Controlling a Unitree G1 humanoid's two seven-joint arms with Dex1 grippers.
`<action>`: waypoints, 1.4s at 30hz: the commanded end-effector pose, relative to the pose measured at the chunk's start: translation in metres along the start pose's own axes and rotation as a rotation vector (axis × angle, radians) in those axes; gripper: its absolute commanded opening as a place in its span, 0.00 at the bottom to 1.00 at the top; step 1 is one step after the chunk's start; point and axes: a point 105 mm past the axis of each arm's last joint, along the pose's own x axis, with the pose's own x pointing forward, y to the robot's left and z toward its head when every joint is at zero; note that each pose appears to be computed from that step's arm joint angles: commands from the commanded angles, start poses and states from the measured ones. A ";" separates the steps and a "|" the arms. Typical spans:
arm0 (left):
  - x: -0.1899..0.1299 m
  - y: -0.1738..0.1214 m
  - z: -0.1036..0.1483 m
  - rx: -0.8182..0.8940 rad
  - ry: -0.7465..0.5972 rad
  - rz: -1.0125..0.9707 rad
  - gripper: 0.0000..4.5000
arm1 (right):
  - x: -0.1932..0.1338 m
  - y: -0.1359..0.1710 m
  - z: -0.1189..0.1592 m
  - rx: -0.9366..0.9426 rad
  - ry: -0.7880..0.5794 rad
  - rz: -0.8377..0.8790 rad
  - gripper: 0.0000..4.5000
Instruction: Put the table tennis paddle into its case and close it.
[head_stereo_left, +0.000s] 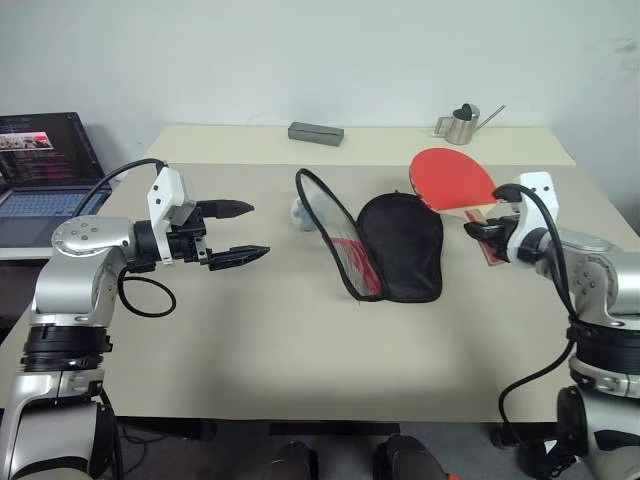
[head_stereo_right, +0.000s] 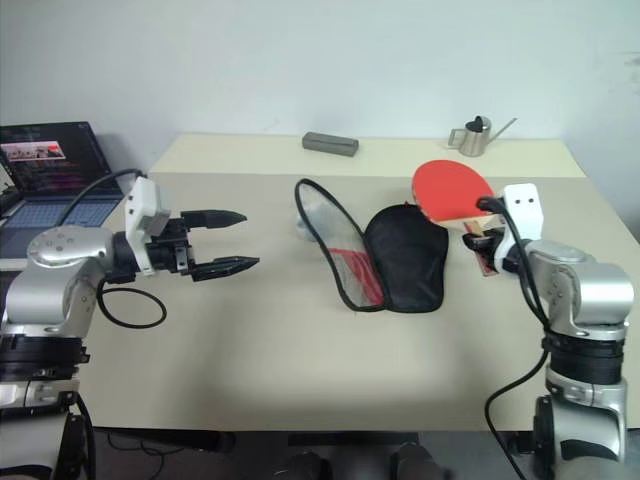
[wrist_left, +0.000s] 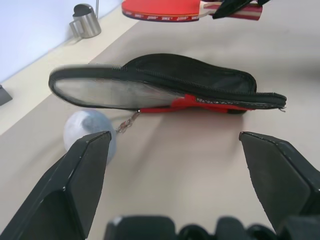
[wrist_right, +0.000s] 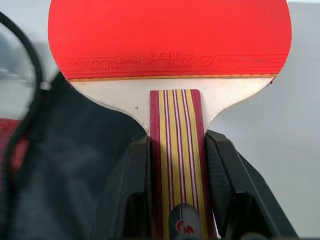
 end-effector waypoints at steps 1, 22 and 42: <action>-0.008 0.006 0.009 0.034 -0.021 0.040 1.00 | 0.000 0.025 0.012 -0.014 -0.070 0.008 0.24; -0.007 0.001 0.007 0.027 -0.029 0.048 1.00 | 0.025 0.086 -0.023 0.015 -0.001 0.121 0.24; 0.000 0.004 0.007 0.032 -0.036 0.030 1.00 | 0.048 0.075 -0.040 0.013 0.012 0.021 0.24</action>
